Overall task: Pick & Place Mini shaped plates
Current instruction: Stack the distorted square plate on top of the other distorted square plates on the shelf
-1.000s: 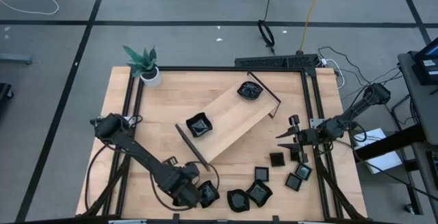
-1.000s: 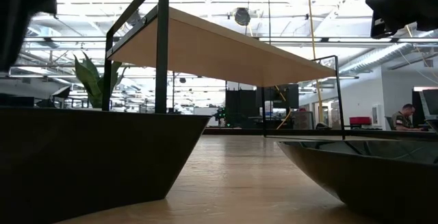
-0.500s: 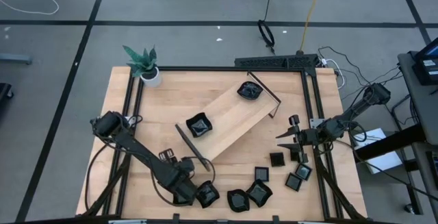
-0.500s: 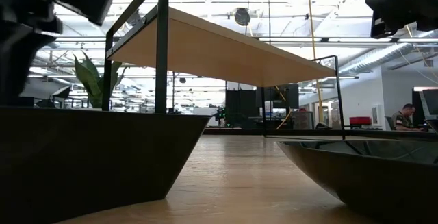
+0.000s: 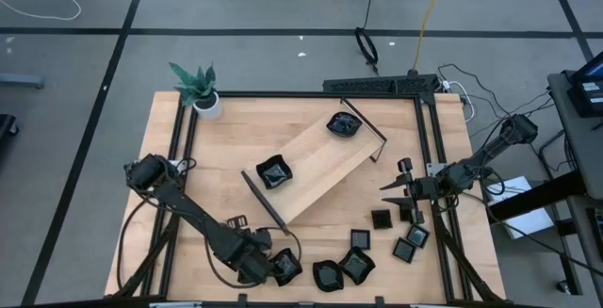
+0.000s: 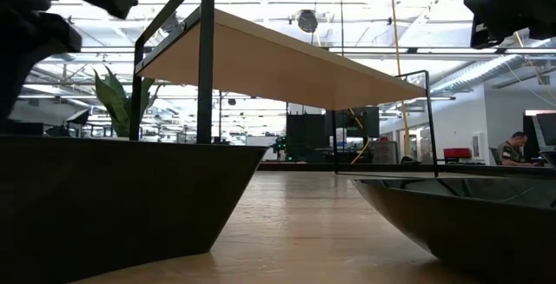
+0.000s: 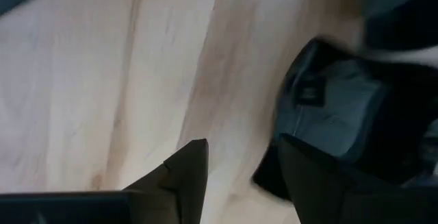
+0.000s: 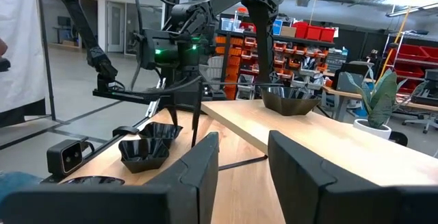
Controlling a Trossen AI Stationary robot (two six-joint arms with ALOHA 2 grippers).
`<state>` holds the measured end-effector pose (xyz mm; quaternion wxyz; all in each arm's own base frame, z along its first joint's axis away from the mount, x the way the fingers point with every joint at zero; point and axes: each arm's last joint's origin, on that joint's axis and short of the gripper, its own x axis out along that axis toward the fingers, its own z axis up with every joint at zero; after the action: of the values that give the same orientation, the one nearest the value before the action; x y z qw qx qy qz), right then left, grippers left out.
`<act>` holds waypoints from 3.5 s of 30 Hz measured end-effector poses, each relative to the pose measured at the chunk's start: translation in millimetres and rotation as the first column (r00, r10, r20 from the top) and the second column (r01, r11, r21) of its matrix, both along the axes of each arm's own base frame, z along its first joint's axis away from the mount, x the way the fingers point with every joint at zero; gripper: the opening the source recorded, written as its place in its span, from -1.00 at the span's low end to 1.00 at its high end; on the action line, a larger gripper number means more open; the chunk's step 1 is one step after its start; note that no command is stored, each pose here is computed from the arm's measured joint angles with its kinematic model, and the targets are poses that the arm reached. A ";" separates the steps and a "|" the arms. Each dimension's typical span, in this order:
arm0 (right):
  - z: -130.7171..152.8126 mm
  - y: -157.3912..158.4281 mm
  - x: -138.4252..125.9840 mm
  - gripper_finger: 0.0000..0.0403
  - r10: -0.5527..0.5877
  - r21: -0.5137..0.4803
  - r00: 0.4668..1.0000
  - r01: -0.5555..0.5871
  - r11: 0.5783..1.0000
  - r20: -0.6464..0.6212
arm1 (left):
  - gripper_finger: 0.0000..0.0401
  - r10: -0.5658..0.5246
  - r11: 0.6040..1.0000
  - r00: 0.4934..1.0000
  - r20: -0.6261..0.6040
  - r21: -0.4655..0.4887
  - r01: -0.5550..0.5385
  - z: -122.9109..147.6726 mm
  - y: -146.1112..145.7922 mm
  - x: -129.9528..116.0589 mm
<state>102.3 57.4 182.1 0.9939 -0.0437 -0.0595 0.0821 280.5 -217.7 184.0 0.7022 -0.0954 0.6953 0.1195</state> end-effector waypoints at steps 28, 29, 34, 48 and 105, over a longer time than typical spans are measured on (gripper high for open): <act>-0.3 0.0 0.0 -0.43 0.000 -0.001 1.000 0.000 1.000 -0.003 | -0.54 -0.006 0.999 0.998 0.057 -0.051 0.009 -24.0 -1.6 0.6; -0.4 0.0 0.0 -0.43 0.000 -0.001 1.000 0.000 1.000 -0.003 | -0.58 -0.007 0.999 0.998 0.056 -0.051 0.010 -24.0 -1.5 0.5; -1.1 0.1 0.1 -0.43 0.000 -0.006 1.000 0.000 1.000 -0.009 | -0.82 -0.046 0.996 0.998 0.036 -0.080 0.049 -23.7 -2.1 0.1; -1.3 0.1 0.1 -0.44 0.000 -0.008 1.000 0.000 1.000 -0.012 | -0.97 0.074 0.992 0.988 0.137 -0.111 -0.059 25.3 10.3 -12.3; -2.1 0.1 0.2 -0.45 -0.001 -0.013 1.000 0.000 1.000 -0.018 | -0.99 0.182 0.983 0.958 0.222 -0.038 -0.178 169.2 241.0 40.2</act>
<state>102.5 57.5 180.0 0.9941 -0.0494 -0.0498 0.0827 320.7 23.3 353.2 0.7615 -0.1773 0.6011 0.1652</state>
